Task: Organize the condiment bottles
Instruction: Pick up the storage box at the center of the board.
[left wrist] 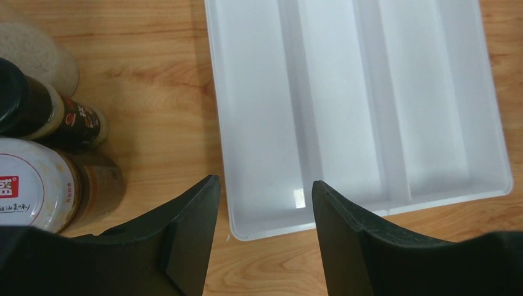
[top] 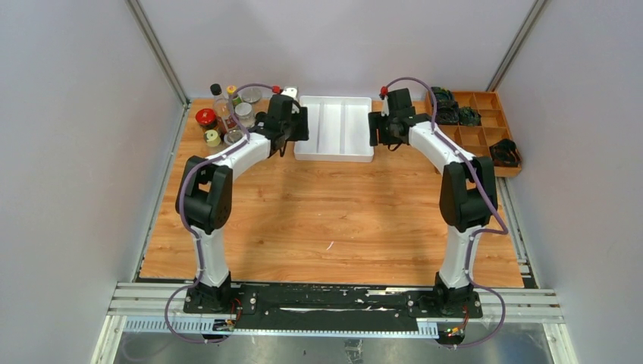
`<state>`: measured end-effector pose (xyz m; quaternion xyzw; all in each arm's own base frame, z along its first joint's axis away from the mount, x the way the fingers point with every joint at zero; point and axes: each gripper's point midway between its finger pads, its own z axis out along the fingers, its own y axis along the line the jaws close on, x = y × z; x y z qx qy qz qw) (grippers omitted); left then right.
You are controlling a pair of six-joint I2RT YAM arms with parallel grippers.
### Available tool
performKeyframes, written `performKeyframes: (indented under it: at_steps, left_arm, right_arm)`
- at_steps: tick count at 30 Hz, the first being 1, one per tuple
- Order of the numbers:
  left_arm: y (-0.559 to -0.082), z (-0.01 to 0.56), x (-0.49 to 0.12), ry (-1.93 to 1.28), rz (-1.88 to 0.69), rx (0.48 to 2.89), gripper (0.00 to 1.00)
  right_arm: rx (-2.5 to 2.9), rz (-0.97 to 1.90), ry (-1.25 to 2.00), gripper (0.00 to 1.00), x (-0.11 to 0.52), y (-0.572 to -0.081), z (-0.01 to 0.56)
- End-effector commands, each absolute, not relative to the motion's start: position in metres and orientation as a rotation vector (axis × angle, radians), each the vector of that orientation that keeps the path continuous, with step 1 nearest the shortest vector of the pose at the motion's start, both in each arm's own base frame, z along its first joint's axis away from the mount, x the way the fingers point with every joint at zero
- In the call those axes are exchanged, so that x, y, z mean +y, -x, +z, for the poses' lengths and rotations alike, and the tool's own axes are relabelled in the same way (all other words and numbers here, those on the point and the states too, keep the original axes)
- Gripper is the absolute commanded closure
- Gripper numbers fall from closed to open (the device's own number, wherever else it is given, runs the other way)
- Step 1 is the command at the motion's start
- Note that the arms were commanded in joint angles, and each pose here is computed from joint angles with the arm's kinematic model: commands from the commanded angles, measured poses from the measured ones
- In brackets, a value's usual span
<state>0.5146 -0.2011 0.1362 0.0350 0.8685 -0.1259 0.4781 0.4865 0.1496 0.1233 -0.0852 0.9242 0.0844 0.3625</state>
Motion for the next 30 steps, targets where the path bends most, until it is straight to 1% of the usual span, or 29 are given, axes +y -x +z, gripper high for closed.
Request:
performKeyframes:
  at_steps: [1, 9, 13, 18, 20, 22, 25, 28, 30]
  left_arm:
    - [-0.516, 0.118, -0.187, -0.055, -0.177, 2.184, 0.38]
    - [-0.513, 0.078, -0.176, -0.053, -0.07, 2.265, 0.37]
    - [-0.513, 0.062, -0.175, -0.047, -0.059, 2.284, 0.38]
    - [-0.511, 0.046, -0.175, -0.055, -0.051, 2.314, 0.4]
    - [-0.51, 0.043, -0.174, -0.058, -0.047, 2.32, 0.42]
    - [-0.509, 0.041, -0.174, -0.058, -0.041, 2.324, 0.45]
    - [-0.509, 0.035, -0.174, -0.059, -0.04, 2.339, 0.5]
    - [-0.508, 0.033, -0.174, -0.06, -0.041, 2.344, 0.5]
    - [-0.508, 0.033, -0.173, -0.059, -0.038, 2.343, 0.51]
  right_arm:
    - [2.433, 0.197, 0.23, 0.31, 0.153, -0.488, 0.104]
    - [2.5, 0.231, 0.225, 0.31, 0.16, -0.491, 0.071]
    - [2.512, 0.241, 0.225, 0.35, 0.164, -0.498, 0.063]
    - [2.511, 0.24, 0.226, 0.36, 0.166, -0.504, 0.064]
    - [2.521, 0.24, 0.228, 0.41, 0.166, -0.504, 0.061]
    - [2.534, 0.244, 0.223, 0.49, 0.167, -0.502, 0.058]
    - [2.544, 0.235, 0.223, 0.56, 0.168, -0.499, 0.054]
    - [2.555, 0.22, 0.227, 0.68, 0.168, -0.495, 0.052]
    - [2.563, 0.211, 0.226, 0.72, 0.168, -0.494, 0.051]
